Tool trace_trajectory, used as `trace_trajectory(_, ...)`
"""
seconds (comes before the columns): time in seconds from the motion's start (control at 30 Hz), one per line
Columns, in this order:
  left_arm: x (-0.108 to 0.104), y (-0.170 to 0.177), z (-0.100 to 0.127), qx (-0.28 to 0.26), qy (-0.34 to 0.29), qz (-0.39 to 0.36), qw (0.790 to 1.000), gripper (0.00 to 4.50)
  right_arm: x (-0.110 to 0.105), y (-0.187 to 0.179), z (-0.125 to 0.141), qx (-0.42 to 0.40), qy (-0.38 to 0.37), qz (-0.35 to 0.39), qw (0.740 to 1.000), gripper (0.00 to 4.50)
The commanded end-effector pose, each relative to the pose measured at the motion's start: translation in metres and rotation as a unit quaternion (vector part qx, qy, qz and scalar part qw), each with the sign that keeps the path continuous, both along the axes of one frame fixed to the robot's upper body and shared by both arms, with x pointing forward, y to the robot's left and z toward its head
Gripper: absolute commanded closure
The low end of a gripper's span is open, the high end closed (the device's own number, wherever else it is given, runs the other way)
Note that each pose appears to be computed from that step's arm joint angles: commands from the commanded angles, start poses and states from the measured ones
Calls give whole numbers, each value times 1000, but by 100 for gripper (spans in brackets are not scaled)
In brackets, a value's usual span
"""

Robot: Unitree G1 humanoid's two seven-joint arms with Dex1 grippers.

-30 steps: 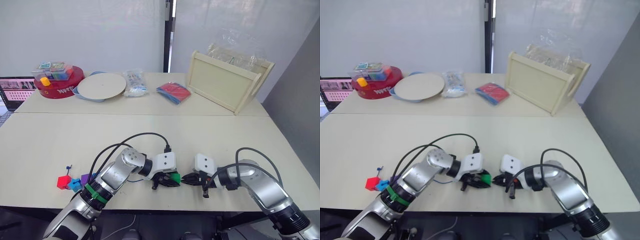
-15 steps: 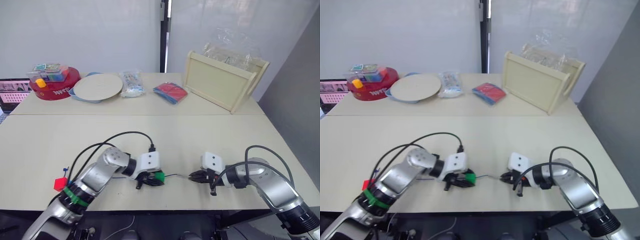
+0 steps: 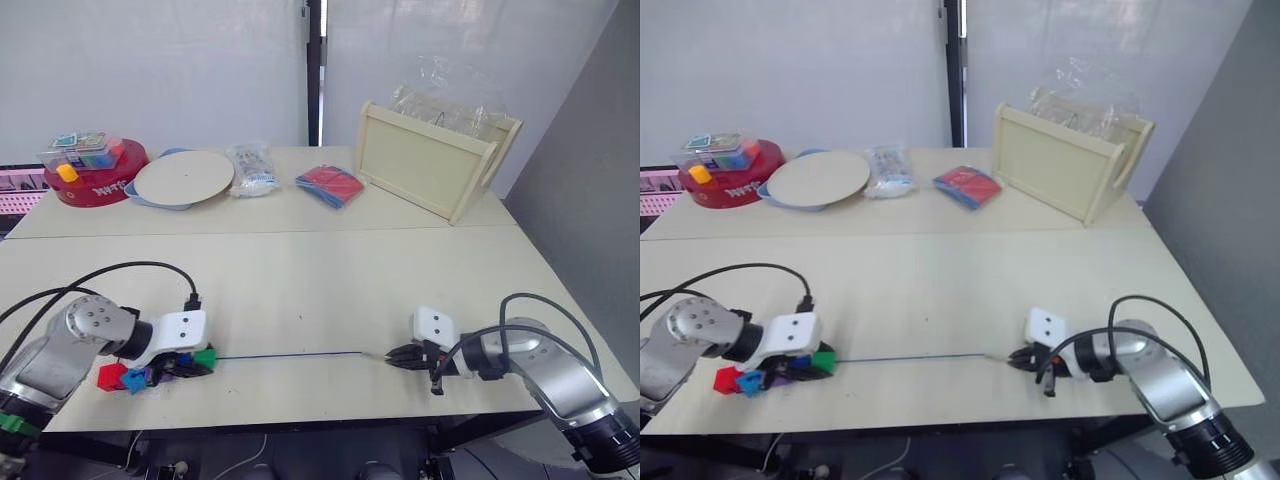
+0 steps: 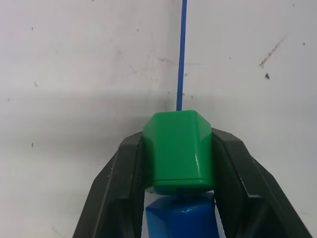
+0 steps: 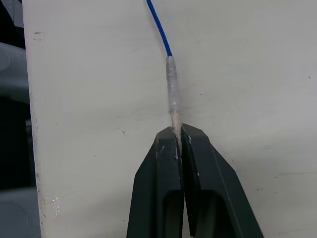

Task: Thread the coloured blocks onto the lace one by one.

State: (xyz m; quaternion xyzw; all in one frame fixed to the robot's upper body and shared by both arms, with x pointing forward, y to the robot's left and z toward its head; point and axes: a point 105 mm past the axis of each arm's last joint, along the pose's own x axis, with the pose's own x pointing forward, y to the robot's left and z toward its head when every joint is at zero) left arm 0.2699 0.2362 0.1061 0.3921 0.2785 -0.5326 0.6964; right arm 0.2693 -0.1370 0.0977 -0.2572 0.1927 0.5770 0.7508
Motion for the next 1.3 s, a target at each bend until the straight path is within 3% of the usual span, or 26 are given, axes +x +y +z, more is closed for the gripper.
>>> trace_trajectory(0.03,0,2,-7,-12,13,18,1000,267,1,4,9,10,-15,14,1000,450)
trace_trajectory(0.07,1,-2,-4,-19,11,12,1000,215,2,5,9,11,-15,15,1000,450)
trace_trajectory(0.17,4,-10,6,-25,14,13,1000,120,1,10,8,14,-12,20,1000,450)
trace_trajectory(0.33,6,-13,26,-10,17,8,1000,120,-2,16,8,20,-8,25,999,450)
trace_trajectory(0.47,9,-14,47,31,22,4,999,120,-4,23,6,27,-4,27,999,450)
trace_trajectory(0.57,6,-7,58,116,37,9,992,120,-6,28,5,37,-7,24,999,450)
trace_trajectory(0.7,-4,-9,54,131,96,24,986,120,-8,32,5,44,-8,18,999,450)
trace_trajectory(1.17,10,-35,19,143,114,21,983,120,-16,35,3,51,-4,1,999,450)
trace_trajectory(1.3,6,-31,6,163,123,12,979,235,-15,26,2,33,-9,-11,999,450)
